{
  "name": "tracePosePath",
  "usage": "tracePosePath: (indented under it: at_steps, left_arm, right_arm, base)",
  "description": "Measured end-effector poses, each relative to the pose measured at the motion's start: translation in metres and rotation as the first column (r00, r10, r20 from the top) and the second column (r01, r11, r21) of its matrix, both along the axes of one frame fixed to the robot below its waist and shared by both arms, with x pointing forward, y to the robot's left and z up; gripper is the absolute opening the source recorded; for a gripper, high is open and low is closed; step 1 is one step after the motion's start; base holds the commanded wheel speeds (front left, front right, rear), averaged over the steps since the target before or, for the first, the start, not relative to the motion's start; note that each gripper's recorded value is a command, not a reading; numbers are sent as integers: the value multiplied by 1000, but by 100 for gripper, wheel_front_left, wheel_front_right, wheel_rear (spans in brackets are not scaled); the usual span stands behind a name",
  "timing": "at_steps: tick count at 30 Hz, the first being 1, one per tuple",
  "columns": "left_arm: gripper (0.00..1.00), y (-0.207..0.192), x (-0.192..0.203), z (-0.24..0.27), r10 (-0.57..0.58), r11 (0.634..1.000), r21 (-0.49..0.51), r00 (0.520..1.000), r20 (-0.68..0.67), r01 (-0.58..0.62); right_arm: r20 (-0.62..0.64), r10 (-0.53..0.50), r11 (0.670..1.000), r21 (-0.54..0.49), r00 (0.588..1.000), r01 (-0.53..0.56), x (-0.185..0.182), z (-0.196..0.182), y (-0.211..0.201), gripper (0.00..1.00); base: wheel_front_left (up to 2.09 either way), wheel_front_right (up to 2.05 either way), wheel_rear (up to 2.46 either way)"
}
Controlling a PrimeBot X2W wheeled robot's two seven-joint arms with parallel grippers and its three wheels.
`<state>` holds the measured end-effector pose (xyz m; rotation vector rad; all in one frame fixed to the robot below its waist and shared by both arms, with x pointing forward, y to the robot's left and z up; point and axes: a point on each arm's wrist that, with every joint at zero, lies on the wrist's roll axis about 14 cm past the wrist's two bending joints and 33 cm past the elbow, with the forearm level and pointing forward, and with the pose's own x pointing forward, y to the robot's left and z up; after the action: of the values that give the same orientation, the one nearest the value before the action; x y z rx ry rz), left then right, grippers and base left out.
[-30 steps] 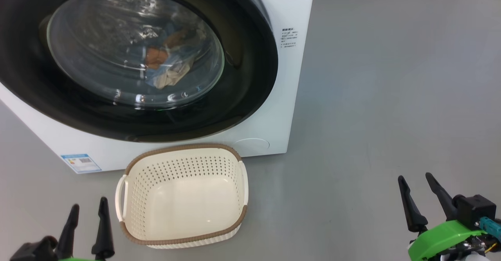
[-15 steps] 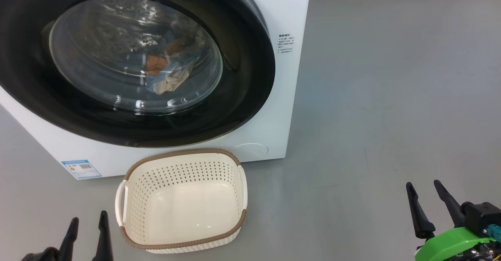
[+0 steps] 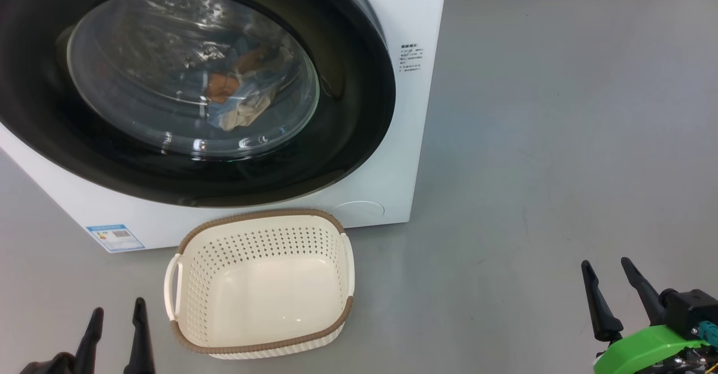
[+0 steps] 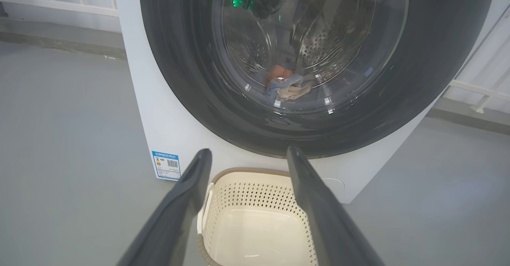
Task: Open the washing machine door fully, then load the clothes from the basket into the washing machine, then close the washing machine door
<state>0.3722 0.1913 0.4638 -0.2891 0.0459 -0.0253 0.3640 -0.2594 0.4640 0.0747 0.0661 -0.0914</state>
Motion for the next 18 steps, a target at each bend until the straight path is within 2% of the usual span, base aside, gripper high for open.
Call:
tracePosePath:
  at_steps: [1,2,11,18]
  left_arm:
    - [100,0,0,0,0,1000,2,1000,1,0]
    - [0,0,0,0,-1,1000,6,1000,-1,1]
    - [0,-21,-12,-33,-12,998,-59,994,-106,5]
    - [0,-20,-13,-34,3,993,-118,993,-121,-17]
  right_arm:
    - [0,0,1000,0,1000,0,0,0,0,100]
    - [-3,1,1000,1,1000,-1,0,-1,0,0]
    - [-110,-6,997,79,994,15,-12,-39,18,0]
    - [-121,-23,988,147,992,41,-15,-42,18,0]
  base:
    - [0,0,0]
    - [0,0,0]
    - [0,0,0]
    - [0,0,0]
